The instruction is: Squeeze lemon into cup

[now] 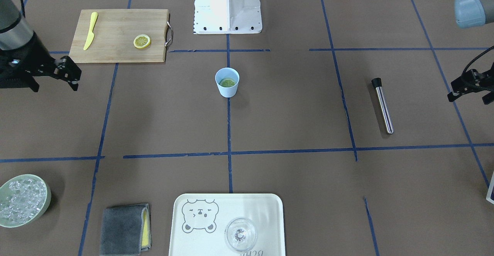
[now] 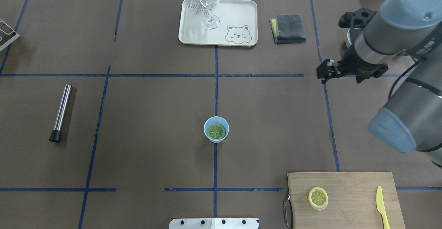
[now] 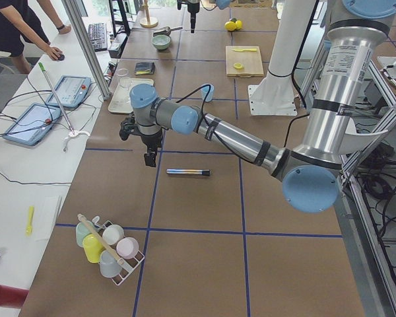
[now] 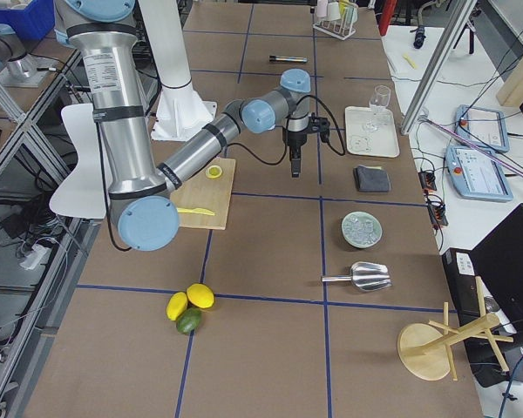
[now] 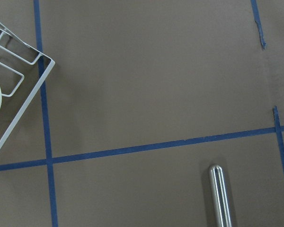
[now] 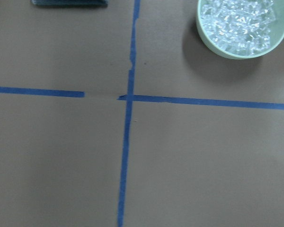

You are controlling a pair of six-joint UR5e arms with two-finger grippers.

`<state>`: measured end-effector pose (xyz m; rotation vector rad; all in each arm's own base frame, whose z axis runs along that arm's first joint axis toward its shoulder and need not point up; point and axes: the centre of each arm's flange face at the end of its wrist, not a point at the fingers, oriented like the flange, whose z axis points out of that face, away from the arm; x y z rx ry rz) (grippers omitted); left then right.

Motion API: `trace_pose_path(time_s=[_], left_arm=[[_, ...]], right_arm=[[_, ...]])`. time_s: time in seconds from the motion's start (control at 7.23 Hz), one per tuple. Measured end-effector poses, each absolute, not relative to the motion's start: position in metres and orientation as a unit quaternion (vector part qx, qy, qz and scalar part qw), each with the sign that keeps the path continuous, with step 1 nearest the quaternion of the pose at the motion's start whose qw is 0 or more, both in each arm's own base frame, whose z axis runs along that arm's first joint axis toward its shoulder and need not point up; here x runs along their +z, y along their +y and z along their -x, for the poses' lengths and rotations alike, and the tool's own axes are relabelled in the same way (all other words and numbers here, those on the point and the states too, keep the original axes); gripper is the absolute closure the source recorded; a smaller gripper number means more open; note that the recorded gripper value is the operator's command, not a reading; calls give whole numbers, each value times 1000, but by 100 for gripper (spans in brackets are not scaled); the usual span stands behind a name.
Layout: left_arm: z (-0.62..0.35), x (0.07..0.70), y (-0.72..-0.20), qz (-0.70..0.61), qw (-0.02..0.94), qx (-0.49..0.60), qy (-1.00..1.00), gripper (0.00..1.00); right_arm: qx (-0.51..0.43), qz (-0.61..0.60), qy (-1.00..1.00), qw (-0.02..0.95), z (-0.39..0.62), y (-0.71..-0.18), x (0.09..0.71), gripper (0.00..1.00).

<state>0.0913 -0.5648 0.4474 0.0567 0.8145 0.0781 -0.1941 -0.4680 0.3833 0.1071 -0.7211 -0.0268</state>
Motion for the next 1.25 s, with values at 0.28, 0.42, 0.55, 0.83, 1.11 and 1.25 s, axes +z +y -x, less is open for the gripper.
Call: trace_pose_path(time_s=[0.28, 0.42, 0.55, 0.83, 1.11, 1.25], left_arm=[[-139, 448, -567, 16, 918, 27, 396, 0], [-160, 464, -569, 33, 915, 32, 400, 0], [-178, 486, -570, 45, 911, 41, 409, 0], [-213, 518, -568, 64, 907, 56, 413, 0], [-250, 521, -557, 81, 906, 53, 412, 0], [-269, 522, -549, 85, 905, 55, 413, 0]], right_arm=[[-34, -58, -372, 926, 122, -462, 442, 0], [-41, -59, -380, 922, 93, -461, 462, 0], [-49, -61, -387, 919, 70, -460, 479, 0], [-53, -63, -392, 916, 48, -459, 494, 0], [-50, -65, -392, 916, 41, -458, 497, 0], [-49, -65, -392, 916, 40, -458, 498, 0]])
